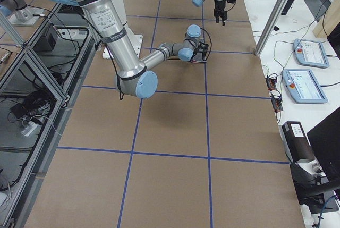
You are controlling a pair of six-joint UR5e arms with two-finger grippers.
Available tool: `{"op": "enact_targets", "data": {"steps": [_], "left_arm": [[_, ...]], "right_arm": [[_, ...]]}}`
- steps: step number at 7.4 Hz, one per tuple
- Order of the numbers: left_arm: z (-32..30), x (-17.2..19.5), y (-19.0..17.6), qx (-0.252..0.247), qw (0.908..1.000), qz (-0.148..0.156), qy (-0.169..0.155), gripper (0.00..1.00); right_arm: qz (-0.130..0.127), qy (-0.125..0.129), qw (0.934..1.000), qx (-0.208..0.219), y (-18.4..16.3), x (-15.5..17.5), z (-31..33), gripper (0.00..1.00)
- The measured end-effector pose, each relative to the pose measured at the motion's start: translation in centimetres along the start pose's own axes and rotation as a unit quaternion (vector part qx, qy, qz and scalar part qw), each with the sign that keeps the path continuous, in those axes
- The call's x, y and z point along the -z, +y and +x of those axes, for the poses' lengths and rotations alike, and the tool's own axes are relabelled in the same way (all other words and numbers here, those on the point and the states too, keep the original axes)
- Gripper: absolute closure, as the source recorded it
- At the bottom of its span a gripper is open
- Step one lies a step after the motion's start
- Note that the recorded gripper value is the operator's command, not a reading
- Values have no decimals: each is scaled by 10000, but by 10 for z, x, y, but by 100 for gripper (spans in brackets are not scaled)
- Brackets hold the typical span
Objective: Fold towel twice with both arms
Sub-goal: 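Withdraw the left gripper while the right gripper presses the folded towel's end, then grip the towel end nearest the right gripper and lift it up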
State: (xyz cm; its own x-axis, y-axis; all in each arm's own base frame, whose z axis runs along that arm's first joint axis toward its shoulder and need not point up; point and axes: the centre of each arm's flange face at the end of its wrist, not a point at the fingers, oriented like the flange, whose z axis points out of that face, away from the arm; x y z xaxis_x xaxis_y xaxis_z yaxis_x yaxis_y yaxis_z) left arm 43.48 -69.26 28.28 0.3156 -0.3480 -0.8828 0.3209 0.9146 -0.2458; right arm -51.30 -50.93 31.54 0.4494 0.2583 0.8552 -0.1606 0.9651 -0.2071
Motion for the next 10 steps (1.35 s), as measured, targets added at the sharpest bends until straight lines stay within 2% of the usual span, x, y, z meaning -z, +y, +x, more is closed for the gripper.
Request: {"op": "enact_targets", "data": {"steps": [3, 5, 7, 10], "left_arm": [[0, 1, -1, -1, 10000, 10, 6, 0], [0, 2, -2, -1, 10000, 15, 8, 0], [0, 3, -4, 6, 10000, 33, 8, 0], [-1, 3, -5, 12, 10000, 46, -2, 0]], "right_arm": [[-318, -107, 9991, -242, -39, 47, 43, 100], [-500, -163, 9983, -265, -32, 65, 65, 100], [-916, -328, 9950, -243, 5, 75, 55, 100], [-1630, -500, 9853, -38, 104, 59, 7, 100]]}}
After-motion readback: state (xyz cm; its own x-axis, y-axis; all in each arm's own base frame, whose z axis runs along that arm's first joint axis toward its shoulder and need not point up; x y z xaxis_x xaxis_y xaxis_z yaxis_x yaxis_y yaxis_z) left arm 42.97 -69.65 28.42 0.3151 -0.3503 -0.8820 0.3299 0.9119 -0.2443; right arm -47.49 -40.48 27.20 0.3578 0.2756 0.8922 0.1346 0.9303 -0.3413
